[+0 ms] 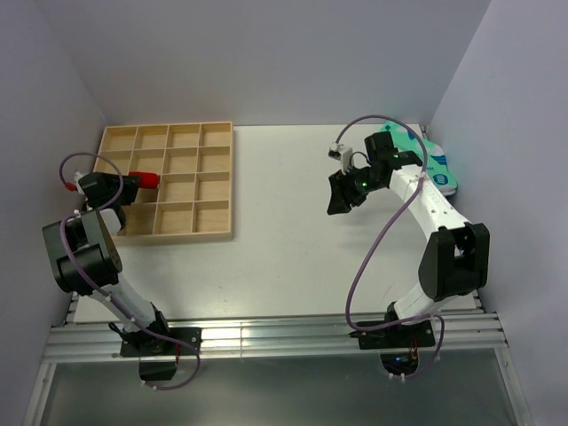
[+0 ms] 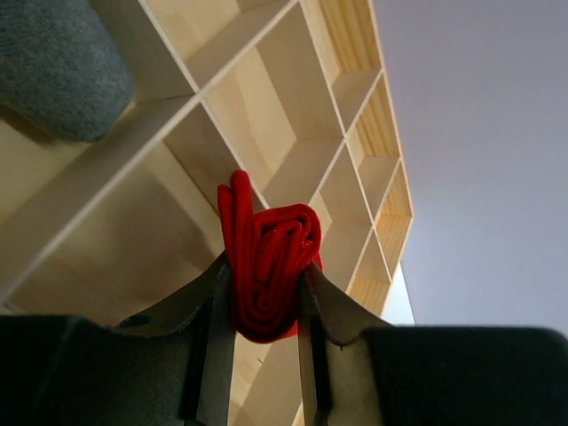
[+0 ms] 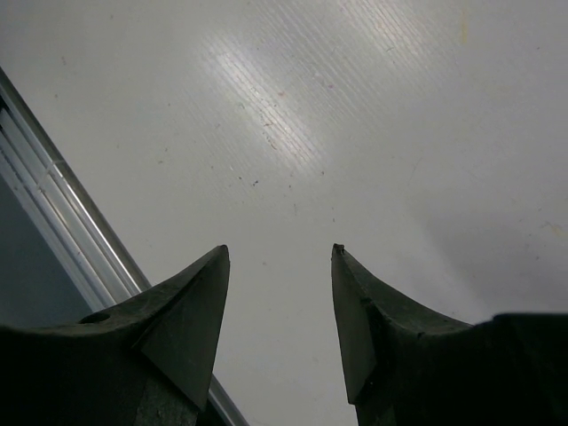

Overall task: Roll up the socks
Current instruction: Place the sock in the storage box.

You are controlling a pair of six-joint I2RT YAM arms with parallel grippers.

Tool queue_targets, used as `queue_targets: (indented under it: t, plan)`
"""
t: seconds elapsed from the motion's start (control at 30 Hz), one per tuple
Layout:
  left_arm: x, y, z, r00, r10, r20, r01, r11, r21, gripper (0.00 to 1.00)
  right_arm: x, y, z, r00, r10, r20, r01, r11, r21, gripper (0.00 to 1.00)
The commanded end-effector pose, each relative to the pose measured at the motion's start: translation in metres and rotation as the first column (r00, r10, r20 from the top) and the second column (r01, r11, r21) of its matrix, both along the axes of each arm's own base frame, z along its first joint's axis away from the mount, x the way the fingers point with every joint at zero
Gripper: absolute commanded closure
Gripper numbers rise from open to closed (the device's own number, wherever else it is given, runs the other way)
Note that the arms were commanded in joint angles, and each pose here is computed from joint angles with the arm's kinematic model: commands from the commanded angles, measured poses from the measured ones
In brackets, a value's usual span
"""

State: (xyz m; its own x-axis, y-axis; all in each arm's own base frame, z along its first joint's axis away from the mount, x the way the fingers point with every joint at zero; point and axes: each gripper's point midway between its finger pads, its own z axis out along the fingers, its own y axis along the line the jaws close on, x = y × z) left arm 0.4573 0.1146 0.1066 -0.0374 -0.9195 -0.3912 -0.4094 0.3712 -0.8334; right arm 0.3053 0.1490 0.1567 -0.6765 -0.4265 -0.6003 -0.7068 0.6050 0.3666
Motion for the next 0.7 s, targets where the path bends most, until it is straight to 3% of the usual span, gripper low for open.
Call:
queue_targets:
  t: [0.0, 0.4, 0.67]
  plan:
    - [0.008, 0.005, 0.003, 1.0, -0.006, -0.001, 0.006, 1.0, 0.0, 1.0, 0.005, -0.002, 0.005, 0.999, 0.008, 0.045, -0.008, 1.0, 0.006, 0.43]
    - [-0.004, 0.018, -0.053, 0.962, 0.057, -0.266, -0.065, 0.998, -0.021, 1.0, 0.005, -0.001, -0.001, 1.0, 0.014, 0.012, -0.014, 1.0, 0.013, 0.44]
    - [-0.006, 0.029, -0.067, 0.926, 0.096, -0.365, -0.102, 0.995, 0.003, 1.0, 0.007, -0.002, -0.003, 1.0, 0.011, 0.002, -0.011, 1.0, 0.008, 0.44]
